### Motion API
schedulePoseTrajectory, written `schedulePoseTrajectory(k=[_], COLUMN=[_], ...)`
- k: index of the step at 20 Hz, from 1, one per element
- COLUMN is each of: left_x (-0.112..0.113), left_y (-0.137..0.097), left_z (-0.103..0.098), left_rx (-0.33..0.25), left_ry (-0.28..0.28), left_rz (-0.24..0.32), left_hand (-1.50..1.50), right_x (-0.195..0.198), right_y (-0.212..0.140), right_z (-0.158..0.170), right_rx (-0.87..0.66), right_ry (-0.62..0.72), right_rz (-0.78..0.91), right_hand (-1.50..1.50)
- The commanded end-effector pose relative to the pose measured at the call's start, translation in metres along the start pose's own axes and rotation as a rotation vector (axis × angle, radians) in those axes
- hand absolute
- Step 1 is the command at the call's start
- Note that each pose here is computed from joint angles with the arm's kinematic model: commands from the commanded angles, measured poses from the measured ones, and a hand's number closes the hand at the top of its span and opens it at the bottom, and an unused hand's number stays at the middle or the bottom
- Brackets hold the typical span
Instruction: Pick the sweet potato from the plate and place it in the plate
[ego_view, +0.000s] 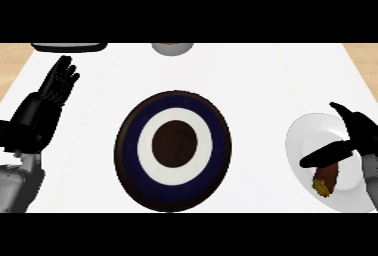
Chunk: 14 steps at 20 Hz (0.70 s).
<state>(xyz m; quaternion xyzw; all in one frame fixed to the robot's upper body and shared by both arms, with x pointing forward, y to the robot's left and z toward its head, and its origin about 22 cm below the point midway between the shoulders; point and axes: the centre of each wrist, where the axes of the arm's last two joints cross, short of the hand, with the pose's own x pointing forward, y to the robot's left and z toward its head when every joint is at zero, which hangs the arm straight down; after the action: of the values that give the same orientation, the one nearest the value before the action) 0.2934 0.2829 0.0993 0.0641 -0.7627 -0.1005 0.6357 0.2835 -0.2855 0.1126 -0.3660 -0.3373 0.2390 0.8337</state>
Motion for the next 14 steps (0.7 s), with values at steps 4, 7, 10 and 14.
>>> schedulePoseTrajectory(k=[4, 7, 10, 14], left_x=[-0.004, 0.003, 0.001, 0.010], left_y=[-0.009, 0.000, -0.008, -0.002], left_z=[-0.003, -0.015, -0.007, 0.002], left_rx=[-0.003, -0.007, -0.013, -0.015], left_ry=[-0.012, -0.020, -0.012, -0.008], left_rz=[-0.005, -0.001, 0.006, 0.015], left_hand=[0.00, 0.00, 0.00, 0.00], right_x=[-0.004, 0.005, -0.002, -0.023], right_y=[-0.002, 0.021, 0.005, 0.007], right_z=[-0.008, -0.007, -0.024, -0.032], right_rx=[0.060, 0.049, 0.053, 0.092], right_ry=[0.179, 0.216, 0.299, 0.342], right_rz=[0.115, 0.135, 0.189, 0.193], right_hand=[-1.50, -1.50, -1.50, -1.50])
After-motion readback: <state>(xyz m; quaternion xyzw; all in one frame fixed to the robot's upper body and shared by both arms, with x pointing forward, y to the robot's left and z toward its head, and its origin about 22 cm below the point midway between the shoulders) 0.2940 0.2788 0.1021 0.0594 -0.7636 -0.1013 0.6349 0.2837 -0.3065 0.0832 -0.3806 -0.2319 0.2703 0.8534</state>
